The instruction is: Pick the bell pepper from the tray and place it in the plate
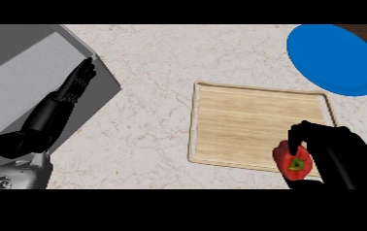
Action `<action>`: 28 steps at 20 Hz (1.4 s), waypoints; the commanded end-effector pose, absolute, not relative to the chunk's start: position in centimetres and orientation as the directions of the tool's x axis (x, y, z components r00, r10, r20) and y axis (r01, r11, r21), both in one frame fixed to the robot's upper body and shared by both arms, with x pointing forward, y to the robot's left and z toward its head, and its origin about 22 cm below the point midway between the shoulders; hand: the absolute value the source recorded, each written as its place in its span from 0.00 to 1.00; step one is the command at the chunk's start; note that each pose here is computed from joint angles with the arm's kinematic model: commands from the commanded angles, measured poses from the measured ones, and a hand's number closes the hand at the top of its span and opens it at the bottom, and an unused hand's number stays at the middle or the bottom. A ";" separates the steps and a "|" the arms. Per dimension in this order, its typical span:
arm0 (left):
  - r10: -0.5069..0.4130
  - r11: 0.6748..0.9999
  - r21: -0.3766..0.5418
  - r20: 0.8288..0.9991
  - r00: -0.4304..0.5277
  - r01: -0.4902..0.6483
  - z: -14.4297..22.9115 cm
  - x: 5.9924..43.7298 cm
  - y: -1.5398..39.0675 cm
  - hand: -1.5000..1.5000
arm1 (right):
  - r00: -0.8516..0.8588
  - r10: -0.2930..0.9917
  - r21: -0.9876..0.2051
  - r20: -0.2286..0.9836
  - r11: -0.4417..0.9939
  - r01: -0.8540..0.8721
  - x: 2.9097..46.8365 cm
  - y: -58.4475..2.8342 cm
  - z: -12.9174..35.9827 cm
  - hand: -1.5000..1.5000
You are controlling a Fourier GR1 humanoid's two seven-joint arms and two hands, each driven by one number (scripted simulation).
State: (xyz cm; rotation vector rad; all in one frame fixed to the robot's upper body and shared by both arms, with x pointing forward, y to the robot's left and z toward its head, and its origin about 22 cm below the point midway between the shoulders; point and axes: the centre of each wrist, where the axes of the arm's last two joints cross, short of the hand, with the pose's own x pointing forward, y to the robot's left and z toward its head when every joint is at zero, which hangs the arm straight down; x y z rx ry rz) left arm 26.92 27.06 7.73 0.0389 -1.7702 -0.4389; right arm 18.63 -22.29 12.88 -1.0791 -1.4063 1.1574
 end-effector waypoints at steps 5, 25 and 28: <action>-0.239 0.927 0.298 0.938 -0.252 0.228 7.3 26.9 26.8 0.50 | -0.001 0.985 -0.956 0.171 0.166 0.242 20.2 -26.5 14.1 1.00; -0.239 0.917 0.305 0.936 -0.258 0.257 7.4 27.7 25.4 0.50 | 0.076 0.939 -0.880 0.337 0.284 0.381 34.8 -37.0 12.8 1.00; -0.250 0.916 0.314 0.933 -0.260 0.248 8.1 27.2 24.4 0.50 | 0.083 0.943 -0.884 0.321 0.267 0.383 36.6 -37.8 12.8 1.00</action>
